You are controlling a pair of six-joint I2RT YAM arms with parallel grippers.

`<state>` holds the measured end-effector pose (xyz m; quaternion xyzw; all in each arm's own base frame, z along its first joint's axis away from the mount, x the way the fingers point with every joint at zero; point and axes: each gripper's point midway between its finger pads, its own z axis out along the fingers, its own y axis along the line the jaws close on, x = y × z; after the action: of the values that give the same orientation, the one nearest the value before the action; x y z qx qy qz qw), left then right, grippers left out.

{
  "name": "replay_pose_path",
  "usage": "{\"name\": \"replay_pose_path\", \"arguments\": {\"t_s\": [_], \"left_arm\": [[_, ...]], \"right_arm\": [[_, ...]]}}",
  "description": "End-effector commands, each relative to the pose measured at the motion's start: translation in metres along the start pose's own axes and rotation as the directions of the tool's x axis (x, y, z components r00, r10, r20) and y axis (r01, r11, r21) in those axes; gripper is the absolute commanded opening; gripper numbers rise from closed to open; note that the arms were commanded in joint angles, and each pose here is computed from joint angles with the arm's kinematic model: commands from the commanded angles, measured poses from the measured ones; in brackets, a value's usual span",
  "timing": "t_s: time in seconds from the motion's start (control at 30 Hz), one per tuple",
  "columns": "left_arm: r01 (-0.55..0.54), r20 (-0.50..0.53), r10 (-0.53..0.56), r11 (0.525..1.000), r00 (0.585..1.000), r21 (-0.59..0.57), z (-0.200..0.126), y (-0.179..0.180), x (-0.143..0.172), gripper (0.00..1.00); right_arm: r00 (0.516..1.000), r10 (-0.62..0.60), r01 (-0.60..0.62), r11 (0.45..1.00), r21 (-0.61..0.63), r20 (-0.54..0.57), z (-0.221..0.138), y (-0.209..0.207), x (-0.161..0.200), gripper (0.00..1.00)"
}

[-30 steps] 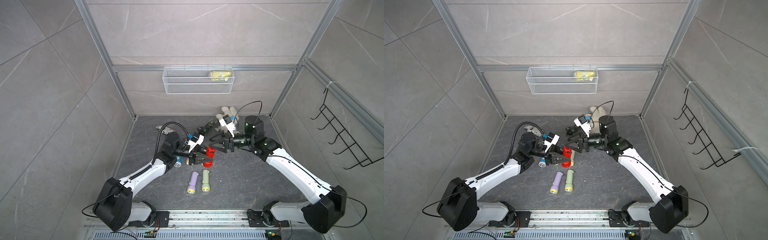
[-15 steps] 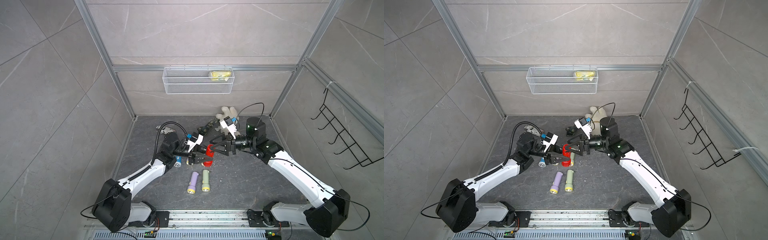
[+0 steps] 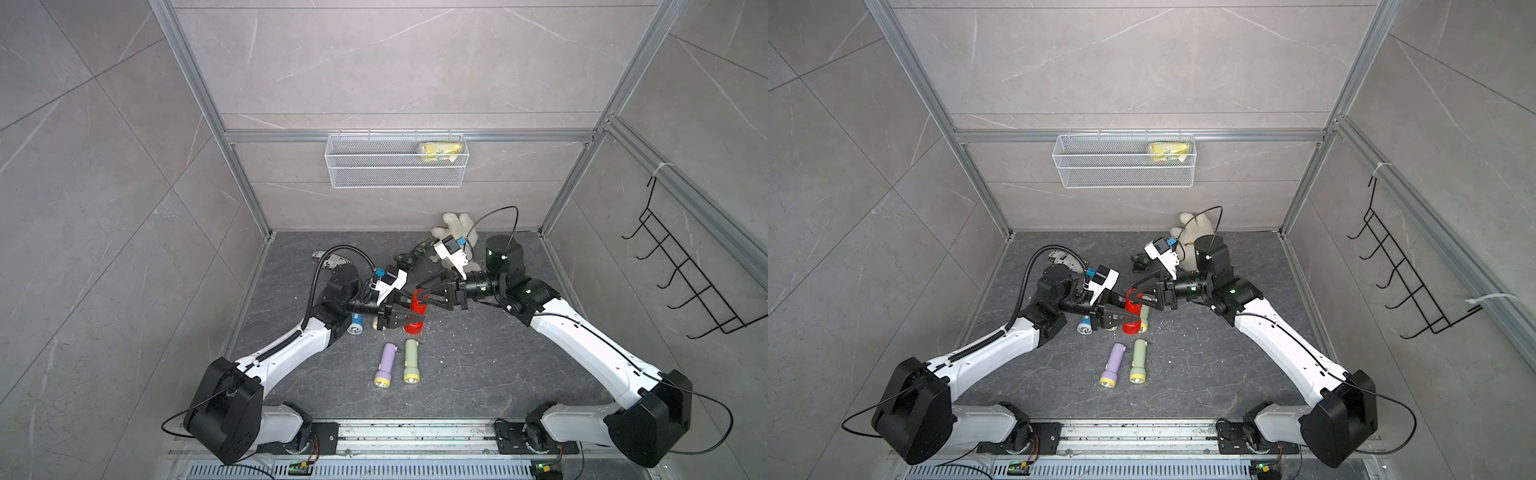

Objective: Close the plug at the bottom of the flashlight
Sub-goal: Close the plug of the flashlight, then place the flashlight at the center of the board.

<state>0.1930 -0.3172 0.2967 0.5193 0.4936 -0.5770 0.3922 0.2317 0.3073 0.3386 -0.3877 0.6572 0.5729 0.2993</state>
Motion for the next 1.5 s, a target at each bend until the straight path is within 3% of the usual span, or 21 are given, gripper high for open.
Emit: {"name": "replay_pose_path", "arguments": {"t_s": [0.0,0.2,0.67,0.8,1.0,1.23,1.37,1.47], "left_arm": [[-0.279,0.097,0.279,0.960,0.956,-0.009,-0.003,-0.022,-0.066,0.00],[-0.303,0.101,0.304,0.953,0.947,-0.017,-0.005,-0.025,-0.071,0.00],[-0.339,0.112,0.341,0.940,0.933,-0.041,-0.010,-0.037,-0.079,0.00],[-0.340,0.112,0.342,0.940,0.933,-0.041,-0.010,-0.037,-0.079,0.00],[-0.328,0.111,0.330,0.944,0.938,-0.032,-0.010,-0.036,-0.077,0.00],[-0.314,0.100,0.320,0.947,0.942,-0.073,-0.010,-0.030,-0.075,0.00],[-0.281,0.036,0.291,0.943,0.956,-0.177,-0.011,-0.009,-0.062,0.00],[-0.251,-0.002,0.260,0.931,0.966,-0.264,-0.013,0.010,-0.051,0.00]], "right_arm": [[0.986,0.134,-0.128,0.990,0.063,-0.103,0.017,-0.028,0.044,0.48],[0.985,0.147,-0.144,0.989,0.039,-0.090,0.024,-0.030,0.052,0.33],[0.985,0.159,-0.158,0.987,0.019,-0.064,0.030,-0.033,0.057,0.12],[0.987,0.153,-0.151,0.988,0.032,-0.057,0.029,-0.034,0.054,0.10],[0.990,0.133,-0.131,0.989,0.071,-0.034,0.027,-0.036,0.043,0.17],[0.989,0.143,-0.132,0.959,0.252,-0.029,0.018,-0.063,0.044,0.27],[0.988,0.153,-0.136,0.901,0.413,-0.009,0.007,-0.088,0.046,0.34],[0.986,0.166,-0.140,0.825,0.547,0.002,-0.006,-0.111,0.050,0.37]]}}
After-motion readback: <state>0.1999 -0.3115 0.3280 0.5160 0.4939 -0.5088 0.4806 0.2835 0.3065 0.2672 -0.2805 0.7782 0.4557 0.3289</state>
